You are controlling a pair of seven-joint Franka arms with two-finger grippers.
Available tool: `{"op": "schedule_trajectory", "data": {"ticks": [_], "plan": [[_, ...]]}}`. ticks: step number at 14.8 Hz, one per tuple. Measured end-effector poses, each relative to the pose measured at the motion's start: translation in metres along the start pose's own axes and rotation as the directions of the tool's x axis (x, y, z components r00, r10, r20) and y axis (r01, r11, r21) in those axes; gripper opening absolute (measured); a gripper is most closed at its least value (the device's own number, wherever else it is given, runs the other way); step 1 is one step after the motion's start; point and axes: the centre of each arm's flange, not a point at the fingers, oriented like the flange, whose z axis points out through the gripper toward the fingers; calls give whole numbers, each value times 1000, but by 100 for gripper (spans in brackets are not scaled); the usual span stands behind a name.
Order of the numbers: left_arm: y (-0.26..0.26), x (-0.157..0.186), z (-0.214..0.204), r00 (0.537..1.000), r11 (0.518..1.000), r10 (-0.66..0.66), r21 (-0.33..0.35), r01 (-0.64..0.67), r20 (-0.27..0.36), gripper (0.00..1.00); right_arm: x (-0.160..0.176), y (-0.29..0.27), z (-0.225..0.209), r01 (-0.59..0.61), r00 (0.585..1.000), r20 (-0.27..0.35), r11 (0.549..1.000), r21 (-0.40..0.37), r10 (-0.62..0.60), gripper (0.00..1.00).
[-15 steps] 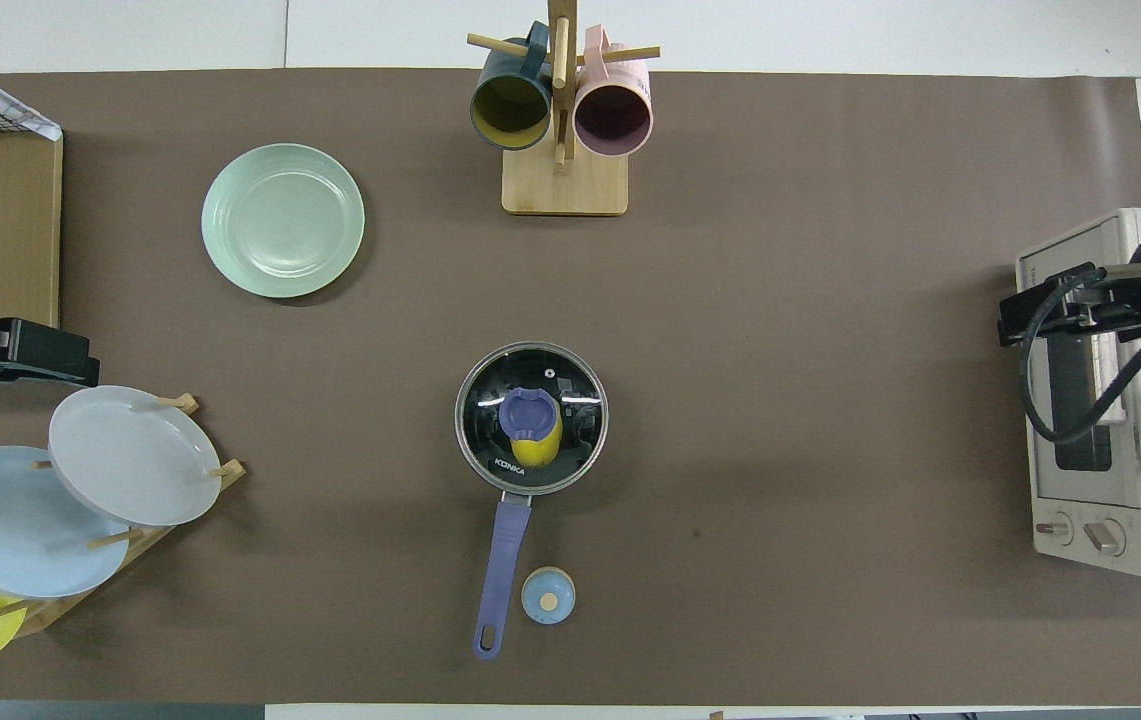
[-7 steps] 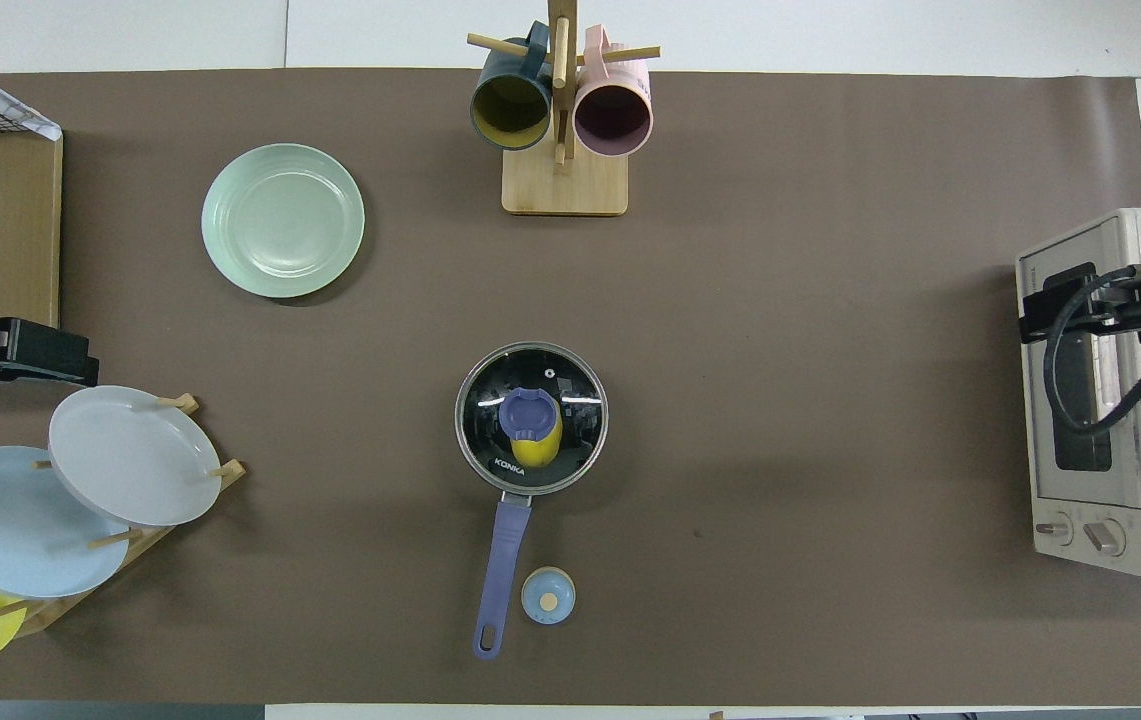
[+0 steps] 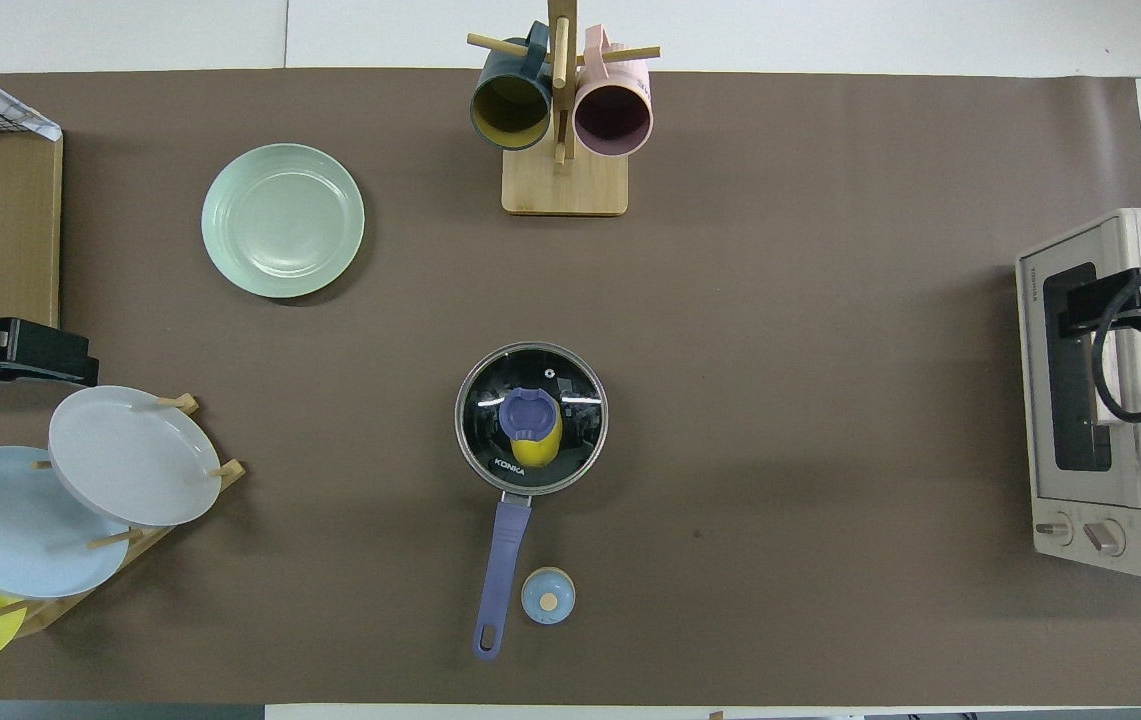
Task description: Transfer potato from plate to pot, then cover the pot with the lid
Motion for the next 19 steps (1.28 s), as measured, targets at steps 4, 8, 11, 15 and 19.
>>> {"op": "schedule_trajectory", "data": {"ticks": [4, 8, 11, 15, 19], "plan": [[0, 0, 0, 1000, 1000, 0, 0, 0, -3, 100, 0, 5, 2, 40, 999, -4, 999, 1, -40, 100], [0, 1, 0, 1000, 1000, 0, 0, 0, -5, 100, 2, 7, 5, 76, 997, -16, 997, 0, -76, 100], [0, 1, -1, 1000, 1000, 0, -1, 0, -8, 100, 1, 10, 4, 73, 997, -17, 997, 0, -73, 100], [0, 1, -1, 1000, 1000, 0, -1, 0, -9, 100, 1, 11, 7, 71, 997, -8, 997, 1, -71, 100], [0, 1, -1, 1000, 1000, 0, -1, 0, -9, 100, 1, 9, 8, 74, 997, -5, 997, 1, -74, 100]]}}
